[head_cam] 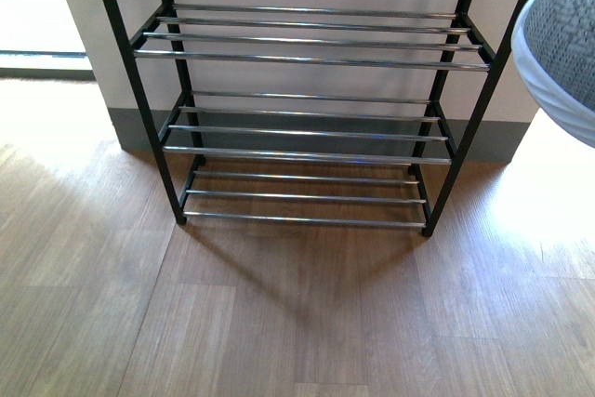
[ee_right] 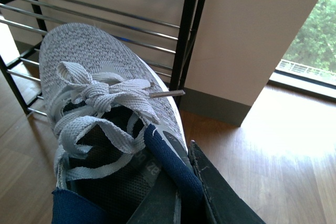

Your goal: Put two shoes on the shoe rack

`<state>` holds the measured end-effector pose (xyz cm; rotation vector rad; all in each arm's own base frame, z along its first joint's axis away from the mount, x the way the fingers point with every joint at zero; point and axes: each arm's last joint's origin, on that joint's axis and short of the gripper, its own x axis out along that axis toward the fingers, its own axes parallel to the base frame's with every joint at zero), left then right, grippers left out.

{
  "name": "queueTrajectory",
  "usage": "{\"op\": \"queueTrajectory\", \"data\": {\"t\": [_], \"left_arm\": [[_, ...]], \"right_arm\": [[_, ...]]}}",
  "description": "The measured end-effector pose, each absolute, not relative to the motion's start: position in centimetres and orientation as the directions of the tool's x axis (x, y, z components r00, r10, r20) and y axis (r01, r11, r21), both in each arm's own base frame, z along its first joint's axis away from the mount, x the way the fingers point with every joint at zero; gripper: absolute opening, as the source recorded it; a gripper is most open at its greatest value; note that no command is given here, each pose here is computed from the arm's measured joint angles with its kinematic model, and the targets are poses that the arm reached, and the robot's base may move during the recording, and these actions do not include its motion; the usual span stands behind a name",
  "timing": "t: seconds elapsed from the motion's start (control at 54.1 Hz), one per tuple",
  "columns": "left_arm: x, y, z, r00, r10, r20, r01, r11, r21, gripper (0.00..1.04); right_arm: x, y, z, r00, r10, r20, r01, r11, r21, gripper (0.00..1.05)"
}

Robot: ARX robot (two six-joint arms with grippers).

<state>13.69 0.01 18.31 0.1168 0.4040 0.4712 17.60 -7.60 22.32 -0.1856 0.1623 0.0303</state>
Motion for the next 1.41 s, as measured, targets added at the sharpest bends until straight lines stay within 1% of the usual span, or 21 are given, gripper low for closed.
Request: {"op": "queueTrajectory", "data": {"t": [0.185, 0.444, 0.592, 0.74, 0.869, 1.165, 1.406], "left_arm": [[13.69, -0.01, 18.32, 0.815, 0.460, -0.352, -0.415, 0.888, 0.200, 0.02], [13.69, 0.02, 18.31, 0.813, 0.465, -0.351, -0.420, 0.885, 0.202, 0.02], [13.71, -0.08, 18.30, 0.821, 0.447, -0.355, -0.402, 0.894, 0.196, 0.02], [13.70, -0.06, 18.31, 0.819, 0.453, -0.353, -0.407, 0.891, 0.198, 0.02], [13.66, -0.04, 18.11, 0.816, 0.454, -0.358, -0.407, 0.891, 0.202, 0.02], [13.66, -0.04, 18.11, 0.815, 0.455, -0.357, -0.408, 0.890, 0.203, 0.02], [13.66, -0.03, 18.12, 0.815, 0.457, -0.357, -0.410, 0.889, 0.204, 0.02]], "right_arm": [[17.60, -7.65, 22.31, 0.986, 0.003, -0.165, -0.034, 0.982, -0.183, 0.01], [17.60, -7.59, 22.31, 0.986, 0.019, -0.163, -0.049, 0.982, -0.180, 0.01], [17.57, -7.79, 22.28, 0.986, -0.015, -0.167, -0.016, 0.983, -0.185, 0.01], [17.57, -7.78, 22.29, 0.986, -0.013, -0.167, -0.018, 0.983, -0.184, 0.01], [17.60, -7.61, 22.24, 0.986, 0.019, -0.166, -0.049, 0.983, -0.179, 0.01], [17.59, -7.68, 22.24, 0.986, -0.002, -0.167, -0.029, 0.983, -0.182, 0.01], [17.59, -7.64, 22.24, 0.986, 0.011, -0.166, -0.041, 0.983, -0.180, 0.01]]}}
